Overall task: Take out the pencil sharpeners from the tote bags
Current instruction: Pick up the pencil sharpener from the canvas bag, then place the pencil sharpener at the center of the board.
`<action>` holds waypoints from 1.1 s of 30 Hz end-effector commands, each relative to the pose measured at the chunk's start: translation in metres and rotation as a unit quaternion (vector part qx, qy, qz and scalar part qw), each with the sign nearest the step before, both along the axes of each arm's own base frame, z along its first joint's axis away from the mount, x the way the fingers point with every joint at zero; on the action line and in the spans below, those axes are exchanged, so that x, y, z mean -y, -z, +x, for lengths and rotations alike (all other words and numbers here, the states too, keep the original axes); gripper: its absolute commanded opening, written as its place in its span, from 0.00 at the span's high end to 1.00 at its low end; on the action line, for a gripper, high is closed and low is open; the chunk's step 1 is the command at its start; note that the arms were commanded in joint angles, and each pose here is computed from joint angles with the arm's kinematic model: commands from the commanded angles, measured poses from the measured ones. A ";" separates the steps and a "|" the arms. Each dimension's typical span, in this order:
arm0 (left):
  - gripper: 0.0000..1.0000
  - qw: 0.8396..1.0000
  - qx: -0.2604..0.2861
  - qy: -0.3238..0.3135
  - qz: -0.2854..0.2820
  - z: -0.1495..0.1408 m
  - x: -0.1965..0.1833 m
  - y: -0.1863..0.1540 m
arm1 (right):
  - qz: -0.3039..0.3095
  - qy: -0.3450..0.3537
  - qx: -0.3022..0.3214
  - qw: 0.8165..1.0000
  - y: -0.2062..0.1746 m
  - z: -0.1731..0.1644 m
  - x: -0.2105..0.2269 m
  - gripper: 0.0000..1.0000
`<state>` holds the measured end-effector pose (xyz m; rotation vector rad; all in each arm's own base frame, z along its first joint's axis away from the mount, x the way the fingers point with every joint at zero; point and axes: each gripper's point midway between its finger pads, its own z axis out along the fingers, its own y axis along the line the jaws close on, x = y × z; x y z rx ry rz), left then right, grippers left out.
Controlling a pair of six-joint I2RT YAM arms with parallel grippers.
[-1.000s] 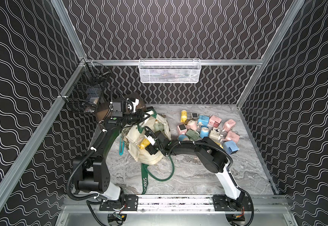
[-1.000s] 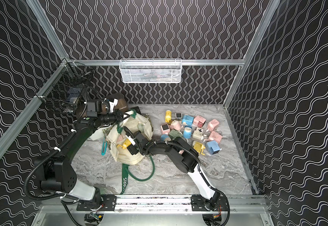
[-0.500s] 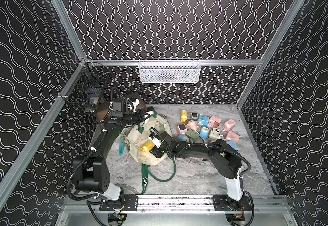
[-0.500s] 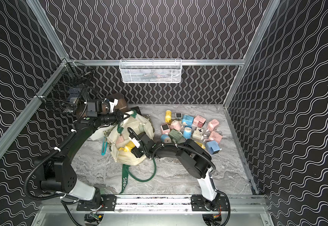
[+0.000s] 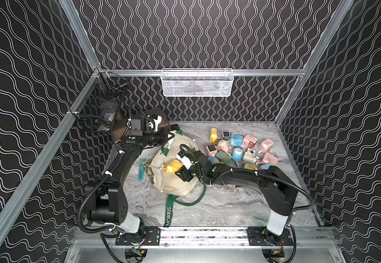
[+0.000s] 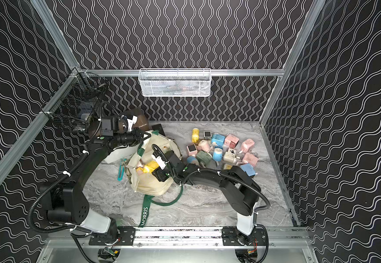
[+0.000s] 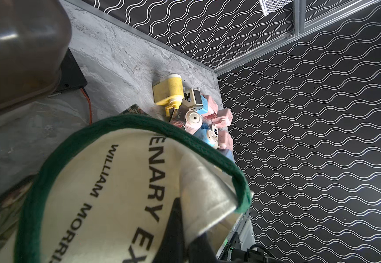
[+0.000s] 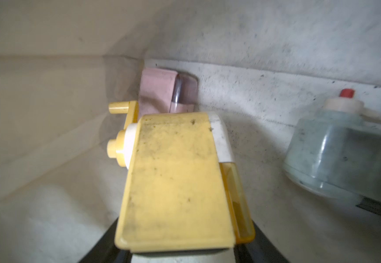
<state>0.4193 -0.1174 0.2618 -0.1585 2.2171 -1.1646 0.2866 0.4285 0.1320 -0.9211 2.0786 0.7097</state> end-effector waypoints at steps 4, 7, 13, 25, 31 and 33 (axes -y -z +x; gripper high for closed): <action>1.00 1.000 0.027 0.005 0.003 0.002 0.000 -0.011 | 0.019 0.011 -0.018 1.000 -0.026 -0.012 0.012 0.54; 1.00 1.000 0.027 0.004 0.005 0.002 0.000 -0.010 | 0.029 0.014 -0.027 0.999 -0.039 -0.019 0.019 0.54; 1.00 1.000 0.028 0.002 0.007 0.002 -0.001 -0.010 | 0.042 0.011 -0.030 0.999 -0.061 -0.040 0.041 0.54; 1.00 1.000 0.027 0.001 0.009 0.002 -0.001 -0.010 | 0.102 0.101 0.034 0.989 -0.123 -0.068 0.137 0.54; 1.00 1.000 0.029 0.002 0.008 0.001 -0.001 -0.012 | 0.095 0.208 0.025 0.973 -0.100 -0.065 0.187 0.55; 1.00 1.000 0.027 0.003 0.007 0.001 -0.001 -0.010 | 0.084 0.246 0.018 0.965 -0.087 -0.063 0.202 0.55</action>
